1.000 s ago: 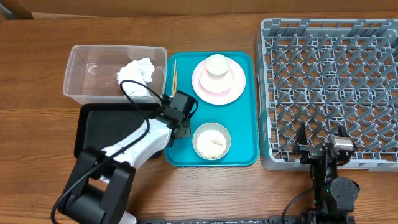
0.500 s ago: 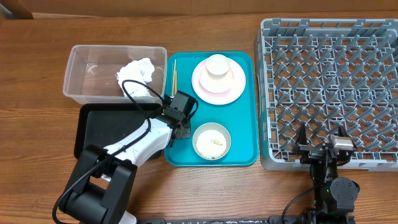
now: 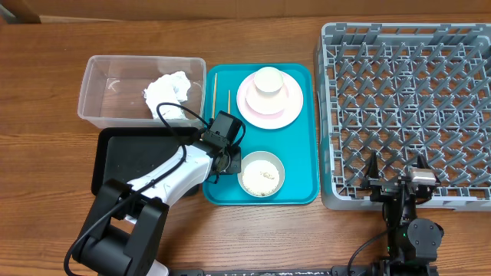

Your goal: Sort waste into correct bins and load items into the dishwasher

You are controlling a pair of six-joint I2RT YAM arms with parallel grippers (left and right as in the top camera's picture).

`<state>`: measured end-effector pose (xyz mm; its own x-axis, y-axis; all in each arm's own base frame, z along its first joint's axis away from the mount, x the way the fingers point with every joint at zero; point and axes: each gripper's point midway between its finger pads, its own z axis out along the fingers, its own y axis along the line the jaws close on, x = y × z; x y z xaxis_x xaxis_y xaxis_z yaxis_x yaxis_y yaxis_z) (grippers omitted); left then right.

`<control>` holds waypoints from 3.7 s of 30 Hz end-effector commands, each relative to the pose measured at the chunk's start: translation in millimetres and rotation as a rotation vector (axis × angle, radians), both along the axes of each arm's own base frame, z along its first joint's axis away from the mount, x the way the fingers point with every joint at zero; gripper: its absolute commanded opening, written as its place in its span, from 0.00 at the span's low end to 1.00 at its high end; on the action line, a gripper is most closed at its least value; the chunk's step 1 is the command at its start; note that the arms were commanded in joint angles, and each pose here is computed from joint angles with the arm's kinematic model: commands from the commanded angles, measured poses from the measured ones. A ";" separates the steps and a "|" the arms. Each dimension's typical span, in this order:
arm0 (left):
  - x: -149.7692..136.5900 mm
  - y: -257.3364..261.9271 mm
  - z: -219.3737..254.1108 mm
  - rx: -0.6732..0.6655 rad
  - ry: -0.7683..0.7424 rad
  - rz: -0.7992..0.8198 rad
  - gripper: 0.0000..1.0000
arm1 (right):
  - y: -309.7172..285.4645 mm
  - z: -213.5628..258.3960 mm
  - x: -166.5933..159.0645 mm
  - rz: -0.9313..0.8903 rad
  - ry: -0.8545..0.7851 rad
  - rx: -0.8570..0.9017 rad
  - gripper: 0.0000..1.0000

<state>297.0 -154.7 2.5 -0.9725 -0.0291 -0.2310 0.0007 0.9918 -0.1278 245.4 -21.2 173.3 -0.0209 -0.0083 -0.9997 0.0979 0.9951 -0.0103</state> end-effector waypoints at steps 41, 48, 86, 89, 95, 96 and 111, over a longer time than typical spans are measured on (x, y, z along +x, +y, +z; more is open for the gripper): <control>100.7 2.9 22.5 0.007 -0.327 0.101 0.39 | -1.7 -2.6 0.0 -0.009 0.000 -0.007 1.00; 94.4 1.3 -15.1 0.021 -0.251 0.087 0.39 | -1.7 -2.6 0.0 -0.009 0.000 -0.007 1.00; 52.0 41.7 192.8 -0.014 -0.459 0.170 0.04 | -1.7 -2.7 0.0 -0.009 0.001 -0.007 1.00; 32.9 70.2 185.9 0.003 -0.380 0.356 0.04 | -1.7 -2.6 0.0 -0.009 0.000 -0.007 1.00; -10.5 140.5 162.2 0.063 -0.229 0.954 0.04 | -1.7 -2.7 0.0 -0.009 0.001 -0.007 1.00; -18.4 152.3 159.4 0.085 -0.225 1.058 0.04 | -1.7 -2.7 0.0 -0.009 0.001 -0.007 1.00; -54.5 197.7 96.2 0.193 -0.237 1.392 0.04 | -1.6 -2.6 0.0 -0.008 0.000 -0.007 1.00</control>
